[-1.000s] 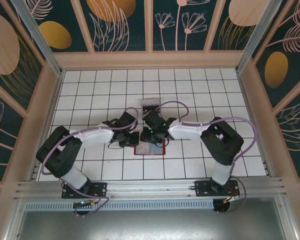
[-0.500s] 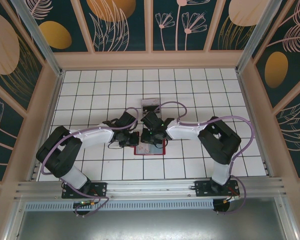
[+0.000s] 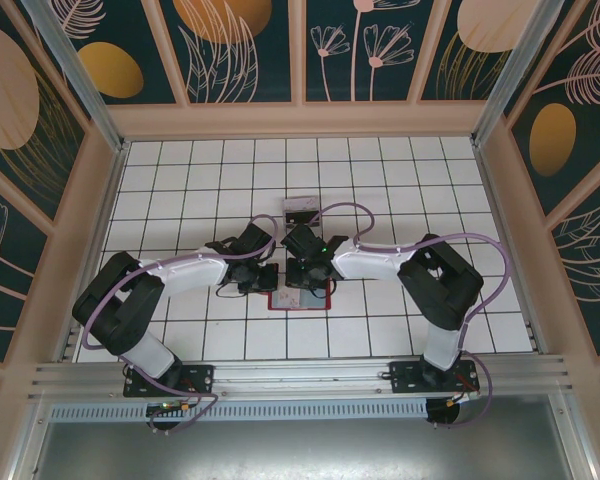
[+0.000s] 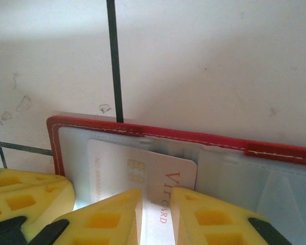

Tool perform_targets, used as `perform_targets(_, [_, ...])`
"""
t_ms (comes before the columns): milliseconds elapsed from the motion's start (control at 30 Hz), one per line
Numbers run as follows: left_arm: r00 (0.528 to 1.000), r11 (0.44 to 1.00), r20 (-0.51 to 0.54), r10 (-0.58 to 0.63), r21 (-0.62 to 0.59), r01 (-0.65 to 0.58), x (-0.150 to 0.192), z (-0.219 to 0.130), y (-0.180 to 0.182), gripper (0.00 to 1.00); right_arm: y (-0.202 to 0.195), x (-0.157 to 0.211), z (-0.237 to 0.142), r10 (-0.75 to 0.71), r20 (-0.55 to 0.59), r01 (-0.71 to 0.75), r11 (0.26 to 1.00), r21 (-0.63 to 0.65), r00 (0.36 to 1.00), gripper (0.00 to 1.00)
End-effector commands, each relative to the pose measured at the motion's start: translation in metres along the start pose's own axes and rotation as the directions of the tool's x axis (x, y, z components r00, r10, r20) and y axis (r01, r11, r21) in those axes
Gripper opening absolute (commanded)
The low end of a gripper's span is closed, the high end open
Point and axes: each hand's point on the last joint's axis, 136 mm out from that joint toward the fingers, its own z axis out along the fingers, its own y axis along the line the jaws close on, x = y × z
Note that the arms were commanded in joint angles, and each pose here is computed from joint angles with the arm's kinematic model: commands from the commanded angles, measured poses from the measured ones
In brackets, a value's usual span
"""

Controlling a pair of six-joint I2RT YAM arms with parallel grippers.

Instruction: Take the credit cards out of the card holder

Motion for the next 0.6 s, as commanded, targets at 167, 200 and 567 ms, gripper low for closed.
perform_targets(167, [0.999,0.997,-0.042,0.002,-0.079,-0.005,0.012,0.004,0.017,0.03,0.014,-0.013,-0.022,-0.029,0.057,0.03,0.999,-0.017,0.998,0.24])
perform_targets(200, [0.999,0.997,-0.041,0.003,-0.079,-0.006,0.012,0.004,0.016,0.03,0.019,-0.015,-0.026,-0.029,0.061,0.031,0.999,-0.032,0.998,0.25])
perform_targets(567, [0.999,0.997,-0.037,0.003,-0.077,-0.006,0.011,0.003,0.016,0.03,0.003,0.006,-0.021,-0.003,-0.009,0.003,1.0,-0.031,1.0,0.25])
